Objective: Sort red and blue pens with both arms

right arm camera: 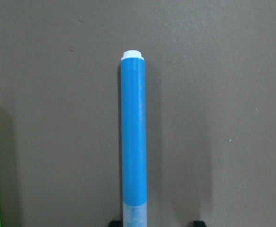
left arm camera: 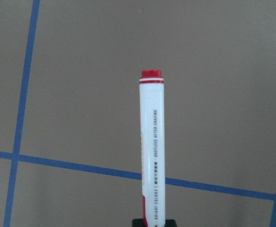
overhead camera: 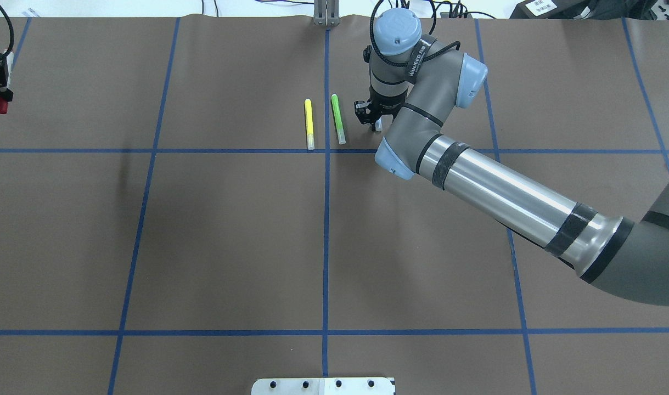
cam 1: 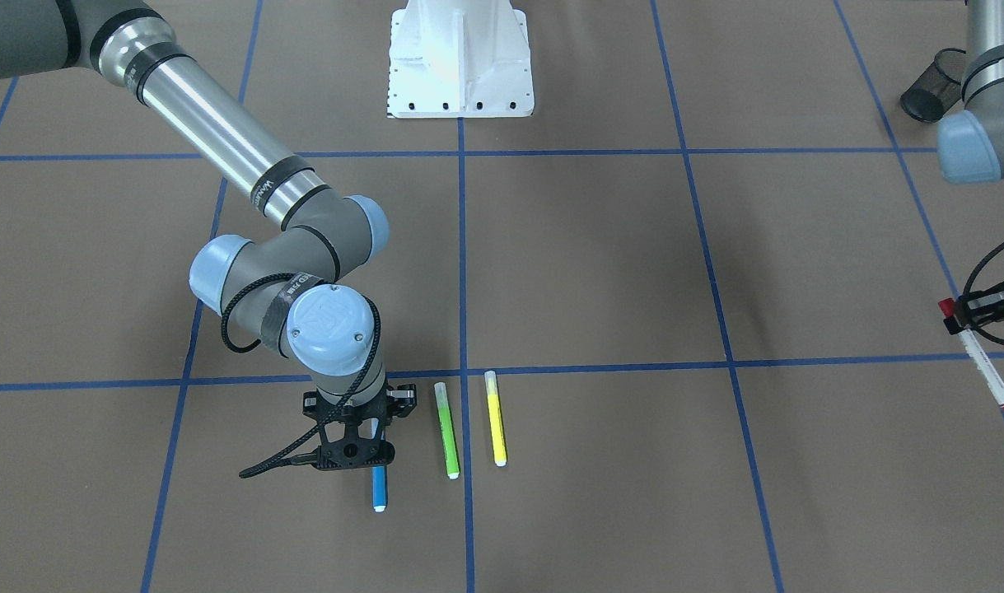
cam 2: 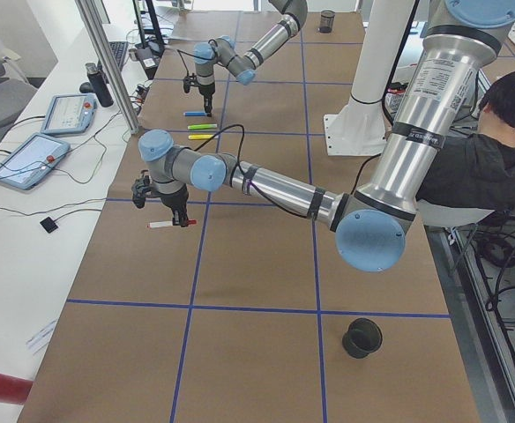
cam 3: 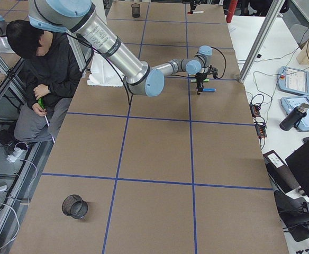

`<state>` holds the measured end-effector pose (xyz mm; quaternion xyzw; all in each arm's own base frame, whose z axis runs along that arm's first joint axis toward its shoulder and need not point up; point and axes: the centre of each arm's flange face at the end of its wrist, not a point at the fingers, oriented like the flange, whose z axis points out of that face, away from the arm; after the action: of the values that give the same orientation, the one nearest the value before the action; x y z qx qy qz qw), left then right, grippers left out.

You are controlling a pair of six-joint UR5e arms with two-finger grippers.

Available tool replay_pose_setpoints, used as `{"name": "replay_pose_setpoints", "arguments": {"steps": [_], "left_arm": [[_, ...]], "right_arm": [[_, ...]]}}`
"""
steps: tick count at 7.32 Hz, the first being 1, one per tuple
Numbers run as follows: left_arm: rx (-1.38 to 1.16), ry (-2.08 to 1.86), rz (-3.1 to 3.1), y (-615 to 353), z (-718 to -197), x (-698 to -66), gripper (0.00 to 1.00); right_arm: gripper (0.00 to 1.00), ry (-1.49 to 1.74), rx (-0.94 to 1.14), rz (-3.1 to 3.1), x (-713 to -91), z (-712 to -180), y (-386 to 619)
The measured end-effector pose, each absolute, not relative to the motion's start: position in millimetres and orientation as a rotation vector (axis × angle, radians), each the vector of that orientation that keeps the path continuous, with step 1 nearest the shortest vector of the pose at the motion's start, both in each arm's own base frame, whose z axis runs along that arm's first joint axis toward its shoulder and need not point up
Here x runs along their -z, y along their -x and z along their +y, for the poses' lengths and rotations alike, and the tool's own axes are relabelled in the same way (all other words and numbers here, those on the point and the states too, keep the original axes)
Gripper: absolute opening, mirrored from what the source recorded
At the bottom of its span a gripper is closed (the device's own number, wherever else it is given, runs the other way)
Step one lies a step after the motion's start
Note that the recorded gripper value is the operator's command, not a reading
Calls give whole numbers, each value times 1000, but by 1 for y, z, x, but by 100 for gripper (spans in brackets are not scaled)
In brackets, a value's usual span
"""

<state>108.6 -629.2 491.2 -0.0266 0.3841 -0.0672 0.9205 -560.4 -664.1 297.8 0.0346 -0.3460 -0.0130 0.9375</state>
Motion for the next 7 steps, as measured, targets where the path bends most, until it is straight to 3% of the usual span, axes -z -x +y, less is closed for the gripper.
{"name": "replay_pose_setpoints", "arguments": {"steps": [7], "left_arm": [[141, 62, 784, -105, -625, -500, 0]], "right_arm": [[0, -119, 37, -734, -280, -679, 540]]}}
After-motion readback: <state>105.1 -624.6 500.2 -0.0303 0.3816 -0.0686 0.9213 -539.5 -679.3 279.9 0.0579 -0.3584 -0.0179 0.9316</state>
